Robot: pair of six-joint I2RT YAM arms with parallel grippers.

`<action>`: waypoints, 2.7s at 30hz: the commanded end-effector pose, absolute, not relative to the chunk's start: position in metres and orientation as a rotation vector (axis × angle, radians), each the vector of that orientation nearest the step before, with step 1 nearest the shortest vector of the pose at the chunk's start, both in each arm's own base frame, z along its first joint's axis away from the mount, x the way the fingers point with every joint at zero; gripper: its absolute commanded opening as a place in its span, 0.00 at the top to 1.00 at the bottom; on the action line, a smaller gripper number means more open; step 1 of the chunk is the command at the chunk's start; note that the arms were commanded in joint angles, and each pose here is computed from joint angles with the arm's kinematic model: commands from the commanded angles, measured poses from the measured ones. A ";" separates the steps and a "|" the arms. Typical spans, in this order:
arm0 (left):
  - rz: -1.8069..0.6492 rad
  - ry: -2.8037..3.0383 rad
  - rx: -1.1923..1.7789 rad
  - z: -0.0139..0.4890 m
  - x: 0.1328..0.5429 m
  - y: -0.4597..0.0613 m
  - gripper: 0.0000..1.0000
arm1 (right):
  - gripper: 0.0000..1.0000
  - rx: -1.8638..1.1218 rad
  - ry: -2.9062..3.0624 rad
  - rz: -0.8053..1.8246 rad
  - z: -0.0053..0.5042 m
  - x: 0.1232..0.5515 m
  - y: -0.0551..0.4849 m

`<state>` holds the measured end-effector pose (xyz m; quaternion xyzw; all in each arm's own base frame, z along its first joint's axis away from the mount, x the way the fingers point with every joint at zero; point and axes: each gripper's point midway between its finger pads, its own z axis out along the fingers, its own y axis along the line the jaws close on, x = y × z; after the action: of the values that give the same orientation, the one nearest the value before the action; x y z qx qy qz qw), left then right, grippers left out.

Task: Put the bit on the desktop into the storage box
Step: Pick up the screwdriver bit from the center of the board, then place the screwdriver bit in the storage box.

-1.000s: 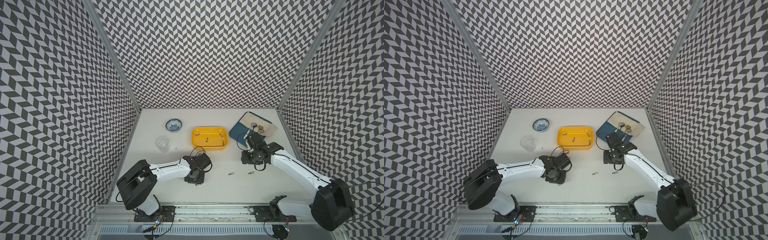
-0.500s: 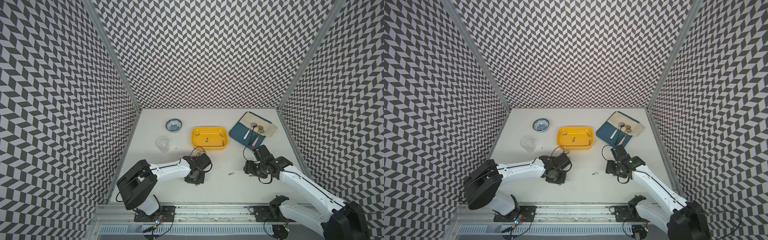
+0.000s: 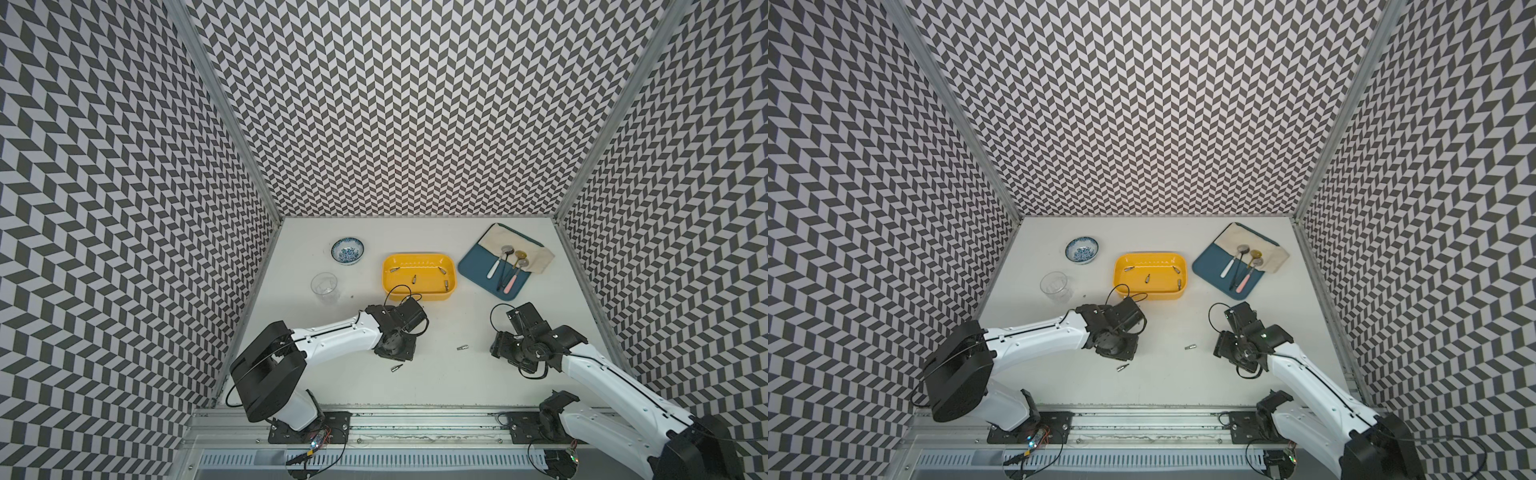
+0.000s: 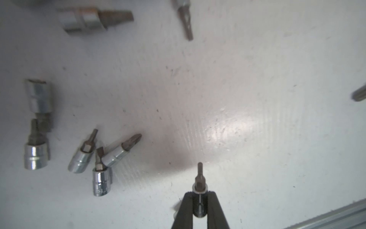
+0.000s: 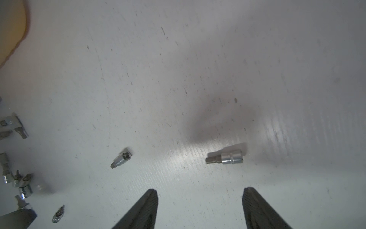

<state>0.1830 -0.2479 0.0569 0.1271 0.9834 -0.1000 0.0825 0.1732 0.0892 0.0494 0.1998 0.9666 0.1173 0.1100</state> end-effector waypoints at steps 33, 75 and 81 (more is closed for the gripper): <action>-0.391 2.847 0.390 0.104 0.203 -0.247 1.00 | 0.34 0.576 2.897 0.256 0.022 0.178 0.091; -0.361 2.717 0.388 0.159 0.297 -0.258 1.00 | 0.78 0.497 2.935 0.094 -0.002 0.169 0.083; -0.373 2.704 0.393 0.155 0.340 -0.263 1.00 | 0.82 0.484 2.951 0.085 -0.005 0.166 0.085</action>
<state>0.3268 -0.2605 0.1541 0.1180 0.9661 -0.1318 0.1879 0.1845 0.0870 0.0140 0.1674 0.9788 0.0392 0.1114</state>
